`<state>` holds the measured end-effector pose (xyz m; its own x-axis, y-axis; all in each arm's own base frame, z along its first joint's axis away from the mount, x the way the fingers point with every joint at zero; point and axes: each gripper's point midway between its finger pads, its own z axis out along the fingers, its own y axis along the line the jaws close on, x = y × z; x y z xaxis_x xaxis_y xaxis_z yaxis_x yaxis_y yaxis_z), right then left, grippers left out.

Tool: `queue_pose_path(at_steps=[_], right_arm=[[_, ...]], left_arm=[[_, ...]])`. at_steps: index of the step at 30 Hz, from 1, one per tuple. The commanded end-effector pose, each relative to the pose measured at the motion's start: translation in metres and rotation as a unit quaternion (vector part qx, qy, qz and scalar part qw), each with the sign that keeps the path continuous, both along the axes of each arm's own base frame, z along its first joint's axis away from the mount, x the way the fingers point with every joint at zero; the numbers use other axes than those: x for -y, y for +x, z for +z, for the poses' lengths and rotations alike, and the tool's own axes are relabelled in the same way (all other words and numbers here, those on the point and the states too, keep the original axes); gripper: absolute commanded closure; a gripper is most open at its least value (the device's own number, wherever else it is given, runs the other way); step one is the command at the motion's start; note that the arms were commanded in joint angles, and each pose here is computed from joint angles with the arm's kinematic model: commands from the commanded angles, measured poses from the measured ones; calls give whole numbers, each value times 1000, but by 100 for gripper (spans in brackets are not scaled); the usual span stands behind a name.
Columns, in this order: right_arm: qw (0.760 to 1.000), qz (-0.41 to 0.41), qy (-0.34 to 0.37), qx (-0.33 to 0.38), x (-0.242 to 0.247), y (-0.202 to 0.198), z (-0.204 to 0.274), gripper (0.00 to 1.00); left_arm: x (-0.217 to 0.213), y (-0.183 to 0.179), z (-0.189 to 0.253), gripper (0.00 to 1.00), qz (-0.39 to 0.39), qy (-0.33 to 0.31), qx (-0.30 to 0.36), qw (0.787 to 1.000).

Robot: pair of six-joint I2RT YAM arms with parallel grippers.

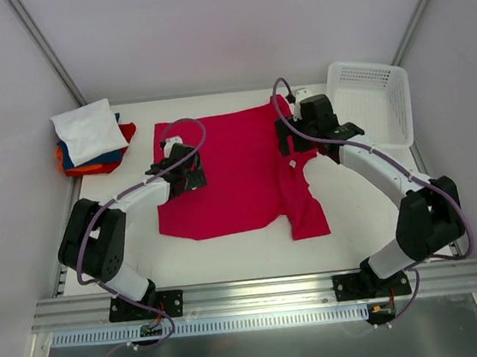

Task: Fold and stack the t-shirts
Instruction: Flatten the tshirt out

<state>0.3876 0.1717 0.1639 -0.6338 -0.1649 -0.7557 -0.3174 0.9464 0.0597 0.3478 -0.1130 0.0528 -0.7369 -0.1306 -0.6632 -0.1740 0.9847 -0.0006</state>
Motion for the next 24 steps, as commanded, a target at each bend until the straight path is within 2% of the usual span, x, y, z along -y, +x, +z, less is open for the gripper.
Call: queue_pose_path(at_steps=[1,10,13,19,24], right_arm=[[998,19,52,-7,-14,-27,17,11],[996,41,76,-11,-21,-52,28,11],[996,45,72,-13,-19,-56,31,11],[995,55,80,-35,-24,-65,16,10],[993,58,87,-57,-30,-70,-2,10]], left_arm=[[13,-10,-22,1,9,-40,-29,999],[28,-14,-62,1,4,-64,-68,996],[23,-20,-72,1,8,-52,-81,995],[2,-43,-75,1,39,-35,-93,994],[2,-52,-73,1,47,-48,-103,992]])
